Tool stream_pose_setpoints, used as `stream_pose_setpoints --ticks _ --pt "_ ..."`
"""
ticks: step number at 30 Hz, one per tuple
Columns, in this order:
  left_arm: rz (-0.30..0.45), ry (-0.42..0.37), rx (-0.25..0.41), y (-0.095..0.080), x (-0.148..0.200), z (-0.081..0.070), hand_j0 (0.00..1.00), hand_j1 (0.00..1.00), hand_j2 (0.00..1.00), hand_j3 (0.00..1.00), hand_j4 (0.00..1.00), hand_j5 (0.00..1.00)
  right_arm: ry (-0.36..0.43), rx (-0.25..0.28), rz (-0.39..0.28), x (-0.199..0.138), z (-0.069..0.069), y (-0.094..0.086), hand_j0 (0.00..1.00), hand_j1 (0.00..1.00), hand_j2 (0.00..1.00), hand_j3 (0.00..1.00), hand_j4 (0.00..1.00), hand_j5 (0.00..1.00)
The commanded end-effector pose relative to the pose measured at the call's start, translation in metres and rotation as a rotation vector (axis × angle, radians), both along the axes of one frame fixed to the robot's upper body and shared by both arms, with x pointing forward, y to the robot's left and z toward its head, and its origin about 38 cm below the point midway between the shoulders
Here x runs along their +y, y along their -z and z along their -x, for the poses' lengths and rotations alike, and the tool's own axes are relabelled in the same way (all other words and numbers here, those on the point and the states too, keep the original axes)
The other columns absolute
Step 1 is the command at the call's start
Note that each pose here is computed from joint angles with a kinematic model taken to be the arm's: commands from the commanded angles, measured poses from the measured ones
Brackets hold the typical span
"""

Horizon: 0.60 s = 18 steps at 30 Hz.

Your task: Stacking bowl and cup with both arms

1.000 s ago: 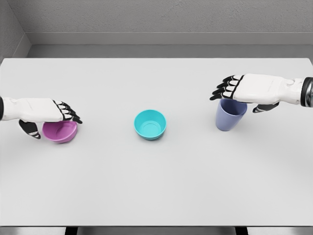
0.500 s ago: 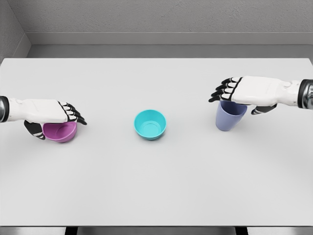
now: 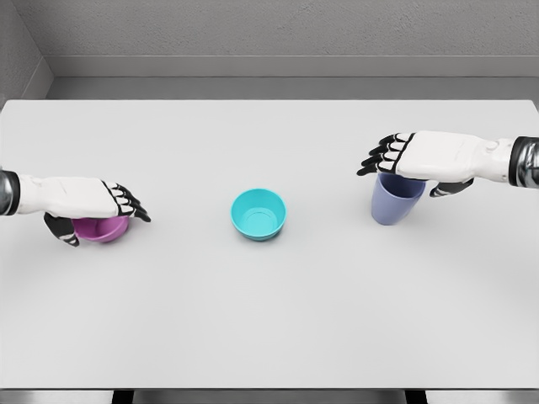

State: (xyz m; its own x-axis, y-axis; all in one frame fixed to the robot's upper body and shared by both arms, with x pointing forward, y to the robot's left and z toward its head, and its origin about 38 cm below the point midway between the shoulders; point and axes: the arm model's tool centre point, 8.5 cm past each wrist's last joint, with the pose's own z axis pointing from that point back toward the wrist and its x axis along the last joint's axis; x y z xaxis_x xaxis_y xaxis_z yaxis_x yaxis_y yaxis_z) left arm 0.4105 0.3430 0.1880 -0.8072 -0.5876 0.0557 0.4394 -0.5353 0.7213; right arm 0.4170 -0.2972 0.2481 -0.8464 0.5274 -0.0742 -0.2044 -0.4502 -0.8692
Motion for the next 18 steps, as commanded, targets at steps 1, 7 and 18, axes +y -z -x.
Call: stream_pose_setpoints --ticks 1,7,18 --pt "0.004 -0.003 0.001 -0.0003 0.0000 0.0000 1.00 1.00 1.00 1.00 1.00 1.00 0.002 0.001 -0.004 -0.0001 -0.0001 -0.0005 1.00 1.00 1.00 1.00 1.00 1.00" --pt "0.003 -0.004 -0.002 -0.0017 0.0006 -0.0005 0.66 0.66 0.66 0.66 0.66 0.66 0.003 0.001 -0.003 -0.0007 0.0000 -0.0006 1.00 1.00 1.00 1.00 1.00 1.00" --pt "0.005 0.004 -0.011 -0.0054 -0.0019 -0.0013 0.51 0.51 0.51 0.51 0.51 0.51 0.002 0.001 -0.004 -0.0001 -0.0001 -0.0005 1.00 1.00 1.00 1.00 1.00 1.00"
